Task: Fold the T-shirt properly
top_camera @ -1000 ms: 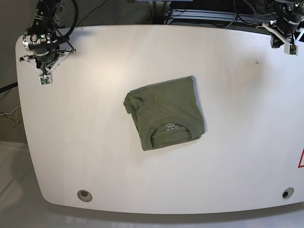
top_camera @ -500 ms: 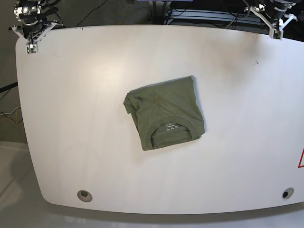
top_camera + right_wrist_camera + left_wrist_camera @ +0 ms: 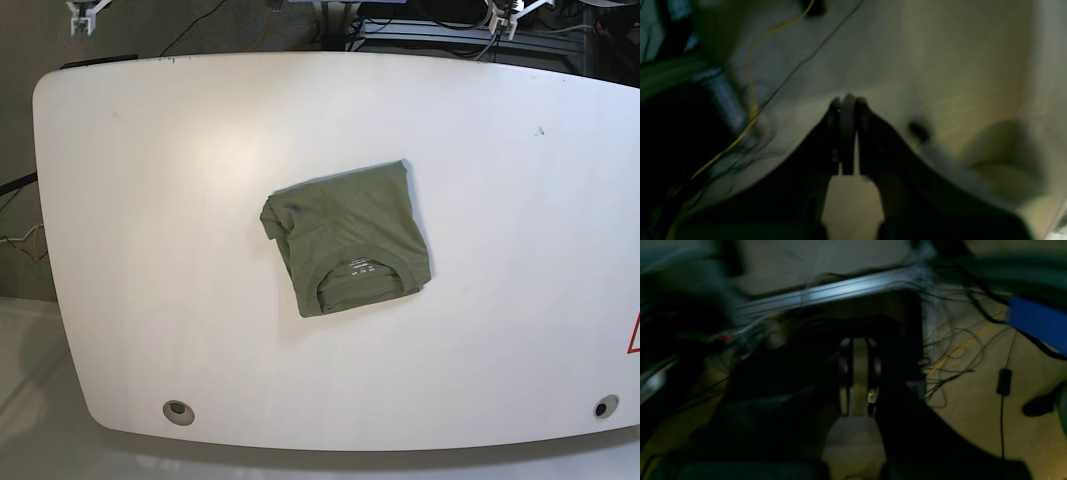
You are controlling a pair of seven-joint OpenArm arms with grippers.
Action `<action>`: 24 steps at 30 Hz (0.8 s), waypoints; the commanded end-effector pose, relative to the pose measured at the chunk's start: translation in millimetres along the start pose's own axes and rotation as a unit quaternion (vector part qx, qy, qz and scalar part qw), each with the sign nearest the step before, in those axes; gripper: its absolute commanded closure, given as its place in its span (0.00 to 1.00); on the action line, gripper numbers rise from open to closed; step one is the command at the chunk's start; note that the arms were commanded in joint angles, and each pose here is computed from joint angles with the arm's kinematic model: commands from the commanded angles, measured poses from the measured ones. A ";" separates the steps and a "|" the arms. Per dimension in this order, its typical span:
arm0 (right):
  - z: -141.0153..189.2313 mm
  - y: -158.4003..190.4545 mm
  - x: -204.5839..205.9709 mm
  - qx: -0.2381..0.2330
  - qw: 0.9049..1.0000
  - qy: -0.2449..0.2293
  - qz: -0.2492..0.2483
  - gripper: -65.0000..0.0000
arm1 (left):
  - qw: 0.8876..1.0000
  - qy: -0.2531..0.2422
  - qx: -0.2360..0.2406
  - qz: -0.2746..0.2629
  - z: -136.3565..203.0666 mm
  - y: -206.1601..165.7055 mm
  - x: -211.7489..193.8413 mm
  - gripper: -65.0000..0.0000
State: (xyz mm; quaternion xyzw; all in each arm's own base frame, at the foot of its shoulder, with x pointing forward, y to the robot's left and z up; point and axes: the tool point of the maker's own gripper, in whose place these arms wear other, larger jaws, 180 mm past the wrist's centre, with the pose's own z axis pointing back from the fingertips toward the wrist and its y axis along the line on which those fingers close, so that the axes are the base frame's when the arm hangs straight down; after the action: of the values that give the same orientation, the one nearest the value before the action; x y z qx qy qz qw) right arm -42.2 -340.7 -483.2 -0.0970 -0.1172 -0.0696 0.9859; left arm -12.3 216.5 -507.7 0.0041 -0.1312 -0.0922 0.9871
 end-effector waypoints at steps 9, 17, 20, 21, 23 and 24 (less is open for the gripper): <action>-70.1 61.4 -95.2 0.068 0.994 0.078 -0.034 1.00 | 0.990 0.078 -0.114 0.014 -70.3 -69.4 -62.1 1.00; -93.3 142.1 -131.4 0.148 0.978 0.097 -0.110 1.00 | 0.992 0.098 -0.069 0.036 -116.0 -62.6 -85.4 1.00; -111.2 149.2 -76.6 0.159 0.981 0.027 -0.110 1.00 | 0.994 0.095 -0.033 0.034 -126.0 -48.8 -85.3 1.00; -115.0 150.8 -63.6 0.160 0.981 0.011 -0.108 1.00 | 0.995 0.094 -0.029 0.032 -127.1 -48.7 -84.8 1.00; -120.4 155.0 -53.8 0.157 0.983 0.010 -0.090 1.00 | 0.998 0.052 0.028 0.003 -136.5 -9.7 -50.9 1.00; -120.9 156.0 -55.7 0.155 0.984 0.015 -0.084 1.00 | 0.998 0.039 0.044 -0.006 -138.0 0.6 -41.3 1.00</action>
State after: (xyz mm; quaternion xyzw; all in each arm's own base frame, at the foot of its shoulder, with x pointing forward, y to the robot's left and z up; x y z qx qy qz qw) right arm -59.5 -186.0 -639.5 0.0927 -0.1056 -0.1455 0.9793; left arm -52.2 200.8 -654.3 0.0174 -0.0494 -0.0757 0.9958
